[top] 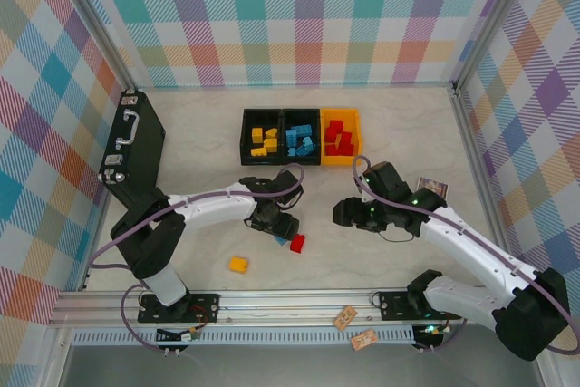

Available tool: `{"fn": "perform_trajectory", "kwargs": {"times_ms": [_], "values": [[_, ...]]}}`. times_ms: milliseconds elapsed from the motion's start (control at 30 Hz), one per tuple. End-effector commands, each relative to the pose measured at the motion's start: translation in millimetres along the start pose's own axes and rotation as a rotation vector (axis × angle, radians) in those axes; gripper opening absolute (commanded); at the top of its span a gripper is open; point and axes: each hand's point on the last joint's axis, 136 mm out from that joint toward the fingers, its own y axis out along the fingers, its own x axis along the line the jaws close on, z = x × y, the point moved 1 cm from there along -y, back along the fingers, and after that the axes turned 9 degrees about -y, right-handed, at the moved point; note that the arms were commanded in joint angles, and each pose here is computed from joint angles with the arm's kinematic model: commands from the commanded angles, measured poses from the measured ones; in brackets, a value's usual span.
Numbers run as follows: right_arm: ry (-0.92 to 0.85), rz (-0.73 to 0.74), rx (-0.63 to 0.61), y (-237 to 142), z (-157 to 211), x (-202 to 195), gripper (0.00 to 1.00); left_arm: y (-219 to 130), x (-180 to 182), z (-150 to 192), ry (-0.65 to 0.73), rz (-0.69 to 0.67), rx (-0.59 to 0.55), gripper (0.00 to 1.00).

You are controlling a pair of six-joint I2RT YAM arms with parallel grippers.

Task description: Sort the legos into containers by color

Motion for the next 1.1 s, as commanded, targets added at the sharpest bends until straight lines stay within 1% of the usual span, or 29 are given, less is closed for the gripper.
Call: {"fn": "perform_trajectory", "kwargs": {"times_ms": [0, 200, 300, 433, 633, 800, 933, 1067], "values": [[0.019, 0.004, 0.004, -1, 5, -3, 0.59, -3, 0, 6, 0.023, -0.028, 0.024, 0.7], [0.029, 0.007, -0.003, -2, 8, -5, 0.59, 7, -7, 15, 0.058, -0.045, 0.057, 0.7], [0.041, 0.01, 0.0, -2, 11, -8, 0.59, 7, -15, 17, 0.082, -0.044, 0.052, 0.7], [0.054, 0.006, -0.003, -1, 14, -9, 0.59, 9, -15, 16, 0.079, -0.053, 0.046, 0.7], [0.047, 0.007, -0.008, -4, 13, -8, 0.59, 16, 9, 19, 0.051, -0.162, 0.036, 0.68], [0.044, 0.001, -0.006, -2, 12, -7, 0.59, 13, 37, 21, -0.022, -0.22, 0.009, 0.66], [0.046, -0.011, 0.003, 3, 10, -5, 0.59, 1, 50, 16, -0.062, -0.221, -0.019, 0.65], [0.044, -0.016, 0.003, 3, 7, -2, 0.59, -13, 51, 9, -0.064, -0.212, -0.046, 0.65]]}}
